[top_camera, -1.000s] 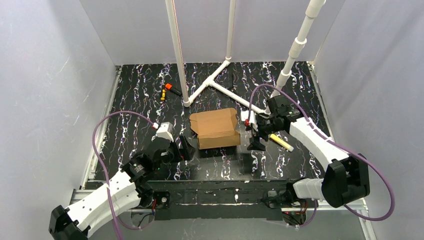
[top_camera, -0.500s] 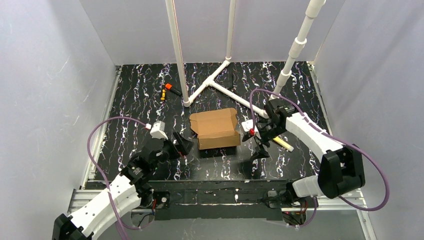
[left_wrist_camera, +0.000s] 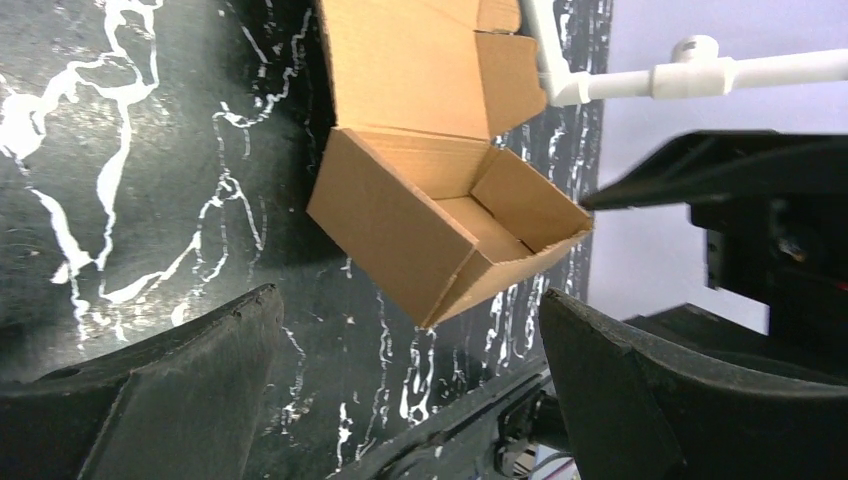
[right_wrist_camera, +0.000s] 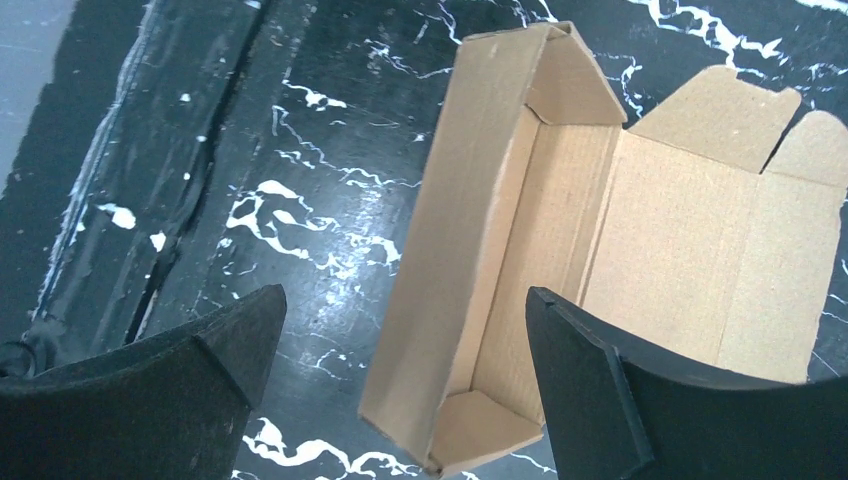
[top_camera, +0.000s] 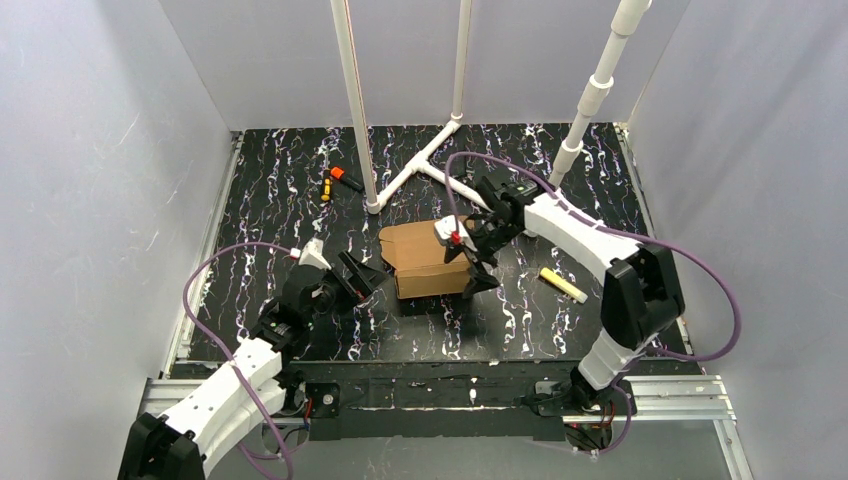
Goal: Fold the paper box
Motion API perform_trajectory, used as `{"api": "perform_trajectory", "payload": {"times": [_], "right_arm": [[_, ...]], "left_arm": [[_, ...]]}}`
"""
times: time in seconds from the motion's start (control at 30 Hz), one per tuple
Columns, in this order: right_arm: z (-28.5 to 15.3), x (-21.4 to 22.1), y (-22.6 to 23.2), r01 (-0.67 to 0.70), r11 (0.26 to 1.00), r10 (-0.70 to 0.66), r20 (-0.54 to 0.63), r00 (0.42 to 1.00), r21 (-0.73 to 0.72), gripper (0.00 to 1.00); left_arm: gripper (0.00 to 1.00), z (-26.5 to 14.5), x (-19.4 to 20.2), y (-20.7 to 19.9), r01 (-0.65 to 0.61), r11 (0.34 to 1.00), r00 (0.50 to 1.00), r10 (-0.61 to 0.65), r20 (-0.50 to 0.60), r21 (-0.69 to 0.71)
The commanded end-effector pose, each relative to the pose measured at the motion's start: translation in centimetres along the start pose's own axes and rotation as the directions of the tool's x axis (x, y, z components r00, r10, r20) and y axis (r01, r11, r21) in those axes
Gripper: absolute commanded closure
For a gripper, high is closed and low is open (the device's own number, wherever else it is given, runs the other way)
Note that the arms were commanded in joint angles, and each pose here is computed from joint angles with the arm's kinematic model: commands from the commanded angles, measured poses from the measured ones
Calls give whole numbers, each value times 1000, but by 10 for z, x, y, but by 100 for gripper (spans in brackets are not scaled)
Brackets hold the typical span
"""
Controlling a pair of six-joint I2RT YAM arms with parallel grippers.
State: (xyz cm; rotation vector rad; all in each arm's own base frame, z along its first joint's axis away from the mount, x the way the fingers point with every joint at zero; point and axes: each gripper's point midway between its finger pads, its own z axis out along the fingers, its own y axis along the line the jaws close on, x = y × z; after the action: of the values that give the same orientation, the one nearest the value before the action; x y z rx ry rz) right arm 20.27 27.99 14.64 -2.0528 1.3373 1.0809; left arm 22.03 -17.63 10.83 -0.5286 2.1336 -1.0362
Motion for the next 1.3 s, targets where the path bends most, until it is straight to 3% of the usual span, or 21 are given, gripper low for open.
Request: {"api": "perform_trajectory", "payload": {"times": [0.0,0.17,0.27,0.47,0.77,0.93,1.13,1.27], "right_arm": [[16,-3,-20,-79,996,82,-82,993,38,2],[41,5,-18,-141,990,138,-108,984,-19,4],[50,8,-14,-192,981,188,-125,974,-26,25],[52,12,-1,-162,987,160,-120,980,-6,59],[60,37,39,5,1000,-7,-115,993,-16,91],[65,48,54,129,990,-135,-112,985,-57,93],[73,56,61,184,979,-195,-136,971,-90,92],[78,61,64,198,975,-211,-148,966,-102,91]], "left_arm": [[2,-7,-1,-18,34,996,999,-34,-7,79],[2,-8,10,1,70,996,998,-70,-6,60],[2,-11,11,3,86,994,996,-86,-1,72],[2,-13,10,6,73,995,997,-74,14,70],[2,-12,4,2,-90,991,995,86,44,99],[2,-7,13,-1,-139,982,990,141,-7,128],[3,4,19,-1,-101,985,993,109,-47,141],[15,14,18,2,-98,989,993,106,-59,115]]}}
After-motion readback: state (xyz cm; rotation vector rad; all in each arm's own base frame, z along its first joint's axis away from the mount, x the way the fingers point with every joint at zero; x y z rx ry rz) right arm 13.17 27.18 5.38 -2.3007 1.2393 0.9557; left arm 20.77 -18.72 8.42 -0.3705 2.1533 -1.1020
